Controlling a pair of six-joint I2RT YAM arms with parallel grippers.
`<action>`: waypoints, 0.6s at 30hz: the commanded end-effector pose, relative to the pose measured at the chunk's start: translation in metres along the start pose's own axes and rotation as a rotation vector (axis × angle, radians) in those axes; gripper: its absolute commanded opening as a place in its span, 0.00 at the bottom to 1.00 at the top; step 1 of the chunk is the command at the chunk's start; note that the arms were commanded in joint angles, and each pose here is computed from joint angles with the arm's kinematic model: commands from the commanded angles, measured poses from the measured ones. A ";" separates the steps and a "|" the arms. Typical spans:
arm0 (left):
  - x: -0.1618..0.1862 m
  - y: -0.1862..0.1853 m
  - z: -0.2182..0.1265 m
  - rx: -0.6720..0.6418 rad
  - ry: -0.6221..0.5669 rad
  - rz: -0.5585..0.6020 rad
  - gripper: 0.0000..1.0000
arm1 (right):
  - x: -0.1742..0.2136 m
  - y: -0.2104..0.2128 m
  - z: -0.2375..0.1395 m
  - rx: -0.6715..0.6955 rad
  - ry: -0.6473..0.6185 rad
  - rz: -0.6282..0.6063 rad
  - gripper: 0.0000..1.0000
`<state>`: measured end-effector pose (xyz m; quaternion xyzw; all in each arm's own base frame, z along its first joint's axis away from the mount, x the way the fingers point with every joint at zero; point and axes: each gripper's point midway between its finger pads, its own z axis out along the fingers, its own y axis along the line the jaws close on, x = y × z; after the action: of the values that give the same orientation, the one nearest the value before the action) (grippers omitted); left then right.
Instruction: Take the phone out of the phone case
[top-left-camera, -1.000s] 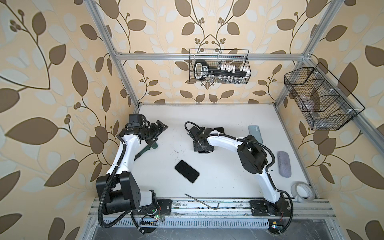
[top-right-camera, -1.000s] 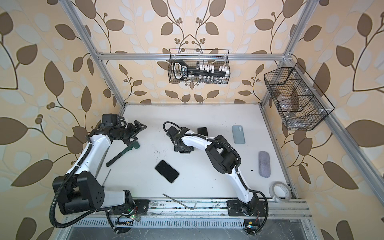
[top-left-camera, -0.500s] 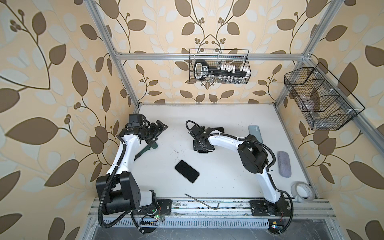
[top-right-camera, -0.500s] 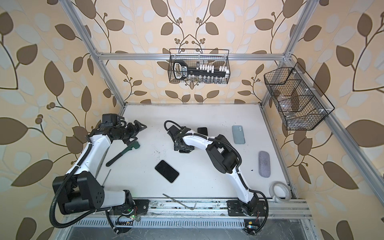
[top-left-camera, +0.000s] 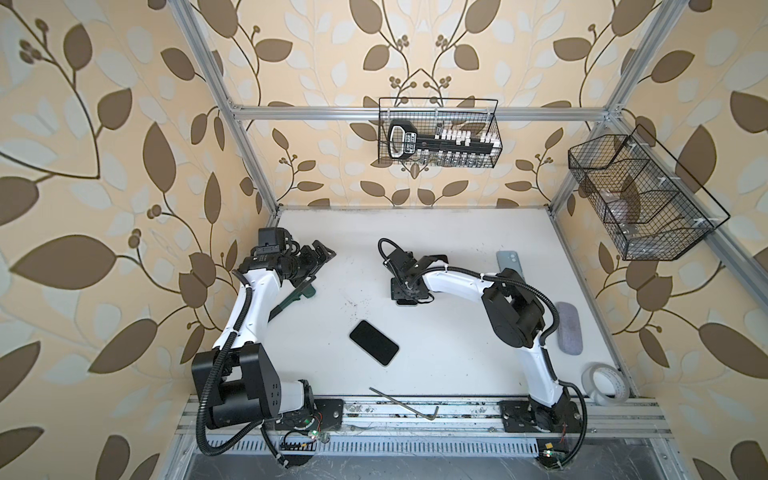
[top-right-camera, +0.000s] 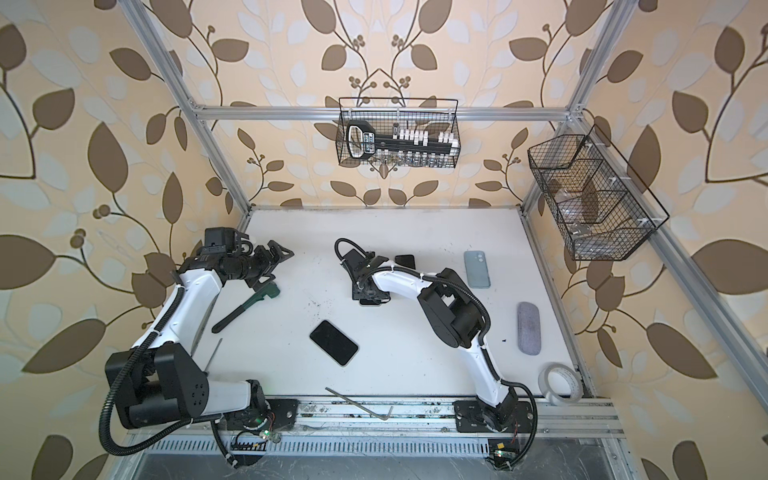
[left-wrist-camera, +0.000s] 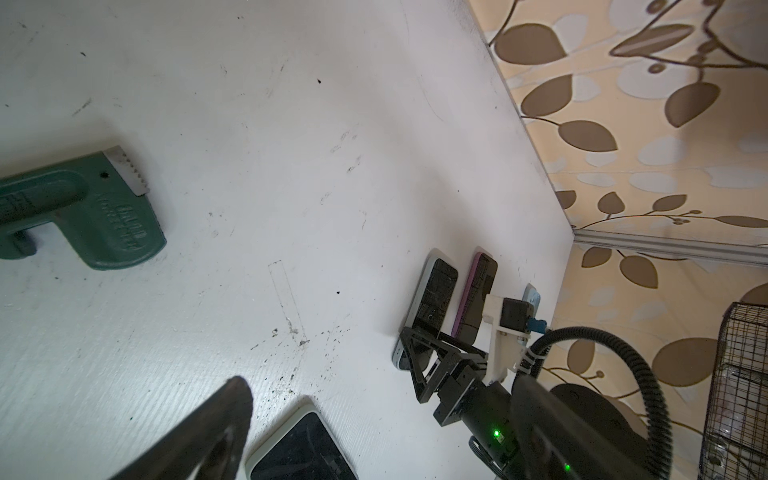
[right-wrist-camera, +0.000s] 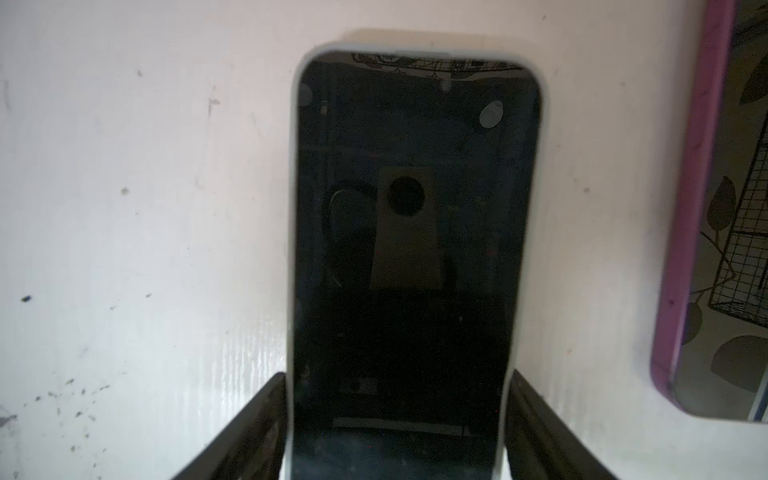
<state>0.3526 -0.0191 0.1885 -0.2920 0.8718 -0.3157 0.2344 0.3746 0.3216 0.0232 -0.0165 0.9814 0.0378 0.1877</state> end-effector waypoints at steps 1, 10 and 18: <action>0.008 -0.003 0.008 0.060 0.064 -0.025 0.99 | -0.003 -0.006 -0.003 -0.029 0.016 -0.031 0.65; 0.058 -0.049 0.045 0.273 0.235 -0.010 0.99 | -0.028 -0.005 -0.044 -0.149 -0.046 -0.047 0.64; 0.092 -0.095 0.085 0.330 0.303 0.050 0.97 | -0.036 0.004 -0.085 -0.265 -0.084 -0.071 0.63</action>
<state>0.3530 -0.1594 0.1604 -0.1886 0.8562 -0.4616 0.1349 0.3793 0.3102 0.0863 -0.0544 0.9697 0.1202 0.2055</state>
